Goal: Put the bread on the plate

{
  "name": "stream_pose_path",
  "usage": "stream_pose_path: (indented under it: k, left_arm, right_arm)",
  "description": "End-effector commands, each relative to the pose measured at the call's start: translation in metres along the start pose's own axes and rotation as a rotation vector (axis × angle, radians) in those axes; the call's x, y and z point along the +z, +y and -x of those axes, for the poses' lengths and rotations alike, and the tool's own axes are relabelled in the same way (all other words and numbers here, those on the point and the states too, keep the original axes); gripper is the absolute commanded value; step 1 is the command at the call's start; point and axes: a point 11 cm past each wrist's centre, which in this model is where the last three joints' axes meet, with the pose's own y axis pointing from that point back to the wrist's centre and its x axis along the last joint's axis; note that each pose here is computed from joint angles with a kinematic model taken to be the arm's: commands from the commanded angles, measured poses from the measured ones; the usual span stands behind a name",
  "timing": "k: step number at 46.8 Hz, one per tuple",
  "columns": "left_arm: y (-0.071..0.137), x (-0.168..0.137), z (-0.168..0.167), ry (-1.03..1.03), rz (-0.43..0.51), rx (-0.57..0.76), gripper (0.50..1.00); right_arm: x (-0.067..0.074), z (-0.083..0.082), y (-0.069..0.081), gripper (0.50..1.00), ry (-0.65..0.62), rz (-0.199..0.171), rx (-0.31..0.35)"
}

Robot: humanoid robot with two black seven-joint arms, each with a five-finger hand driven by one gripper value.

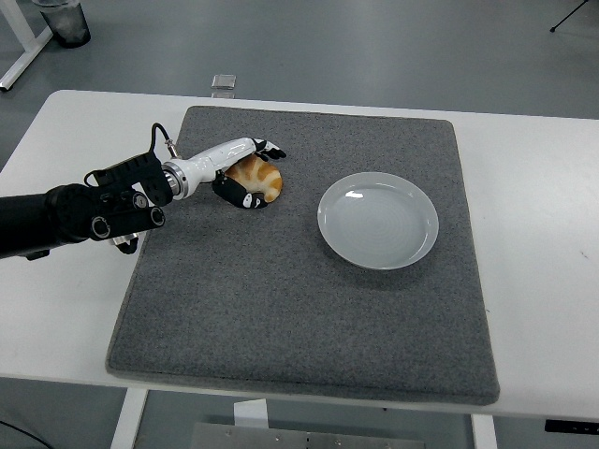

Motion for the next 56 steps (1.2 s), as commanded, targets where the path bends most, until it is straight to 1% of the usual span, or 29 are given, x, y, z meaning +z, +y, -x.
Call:
stream_pose_path:
  k: [1, 4, 6, 7, 8, 12, 17, 27, 42, 47, 50, 56]
  left_arm:
    - [0.0, -0.001, 0.0, 0.005, -0.003, 0.002, 0.75]
    - [0.001, -0.001, 0.0, 0.006, -0.004, 0.001, 0.75]
    - [0.0, -0.001, 0.0, 0.005, -0.003, 0.002, 0.741]
    - [0.0, -0.001, 0.0, 0.006, -0.003, 0.003, 0.729]
    - [0.0, -0.001, 0.0, 0.006, -0.003, 0.003, 0.701]
    - [0.0, 0.001, -0.004, 0.002, 0.001, 0.009, 0.553]
    - [-0.002, 0.003, -0.009, 0.013, 0.003, 0.026, 0.5]
    - [-0.006, 0.017, -0.03, 0.061, 0.044, 0.087, 0.5]
    - [-0.001, 0.011, -0.036, 0.055, 0.032, 0.096, 0.5]
    - [0.007, 0.002, -0.047, 0.054, 0.013, 0.116, 0.5]
    - [0.014, -0.007, -0.06, 0.047, -0.006, 0.139, 0.5]
    - [0.034, -0.023, -0.103, 0.012, -0.049, 0.209, 0.5]
  right_arm:
    - [0.001, 0.0, 0.0, 0.952, 0.0, 0.002, -0.001]
    - [0.001, 0.0, 0.0, 0.952, 0.0, 0.002, 0.001]
    - [0.001, 0.0, 0.0, 0.952, -0.001, 0.002, 0.001]
    - [0.001, 0.0, 0.0, 0.952, -0.001, 0.002, 0.001]
    - [0.001, 0.0, 0.0, 0.952, -0.001, 0.002, -0.001]
    - [0.001, 0.0, 0.0, 0.952, -0.001, 0.0, 0.001]
    - [0.001, 0.0, 0.0, 0.952, -0.004, 0.001, -0.001]
    - [0.001, 0.0, 0.0, 0.952, -0.004, 0.001, 0.001]
    - [0.001, 0.0, 0.0, 0.952, -0.001, 0.0, -0.001]
    - [0.001, 0.0, 0.0, 0.952, -0.004, 0.001, -0.001]
    - [0.001, 0.0, 0.0, 0.952, -0.004, 0.001, -0.001]
    - [0.0, 0.0, 0.0, 0.952, -0.003, 0.0, -0.001]
